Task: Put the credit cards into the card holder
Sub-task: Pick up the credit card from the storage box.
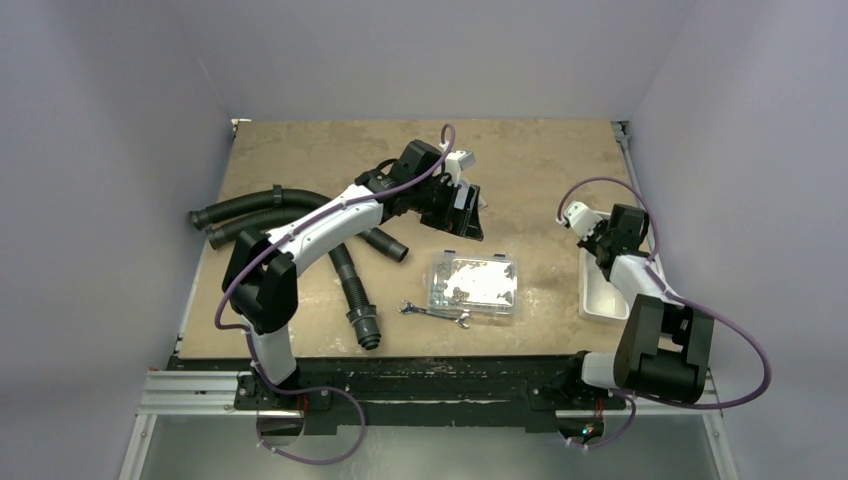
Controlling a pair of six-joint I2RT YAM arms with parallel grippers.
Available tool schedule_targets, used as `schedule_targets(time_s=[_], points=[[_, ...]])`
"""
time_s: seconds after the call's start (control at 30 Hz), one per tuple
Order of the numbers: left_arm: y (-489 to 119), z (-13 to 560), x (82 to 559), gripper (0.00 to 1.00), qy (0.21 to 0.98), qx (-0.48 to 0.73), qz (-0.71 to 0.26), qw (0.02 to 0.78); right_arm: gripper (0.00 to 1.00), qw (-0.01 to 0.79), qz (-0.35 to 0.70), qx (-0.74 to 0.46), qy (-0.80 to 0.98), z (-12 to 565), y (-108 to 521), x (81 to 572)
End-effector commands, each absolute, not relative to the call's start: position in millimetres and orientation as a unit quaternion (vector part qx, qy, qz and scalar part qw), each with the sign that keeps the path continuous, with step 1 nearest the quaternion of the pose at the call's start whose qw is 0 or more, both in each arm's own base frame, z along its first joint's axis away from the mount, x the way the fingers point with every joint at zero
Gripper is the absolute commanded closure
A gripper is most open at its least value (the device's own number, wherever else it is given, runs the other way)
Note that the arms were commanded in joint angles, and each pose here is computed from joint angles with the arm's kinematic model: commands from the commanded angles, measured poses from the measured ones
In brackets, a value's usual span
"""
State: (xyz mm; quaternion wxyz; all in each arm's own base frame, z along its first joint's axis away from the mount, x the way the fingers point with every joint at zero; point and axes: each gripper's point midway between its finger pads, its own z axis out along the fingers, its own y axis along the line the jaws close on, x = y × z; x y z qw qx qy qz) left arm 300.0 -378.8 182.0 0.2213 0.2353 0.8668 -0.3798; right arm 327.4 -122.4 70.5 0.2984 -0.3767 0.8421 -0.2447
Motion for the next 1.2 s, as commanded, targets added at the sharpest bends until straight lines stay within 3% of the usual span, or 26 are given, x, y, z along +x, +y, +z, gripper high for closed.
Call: schedule_targets(time_s=[0.0,0.23,0.77,1.0,1.17], points=[[-384.1,200.1,297.8,0.10,0.850,0.250,-0.397,0.240,0.89,0.296,-0.190,-0.390,0.851,51.6,-103.8,321.7],[-384.3,200.0,296.9,0.11,0.850,0.250,-0.399,0.239,0.83,0.299,-0.183,-0.394,0.849,50.3,-99.8,316.7],[-385.1,200.6,295.9,0.11,0.848,0.250,-0.403,0.236,0.78,0.307,-0.179,-0.406,0.842,49.1,-91.4,301.1],[-384.8,200.3,296.6,0.11,0.848,0.250,-0.401,0.238,0.70,0.305,-0.194,-0.388,0.848,48.5,-99.7,309.1],[-385.2,198.7,296.3,0.11,0.849,0.250,-0.400,0.236,0.73,0.305,-0.200,-0.382,0.849,47.8,-103.5,315.7]])
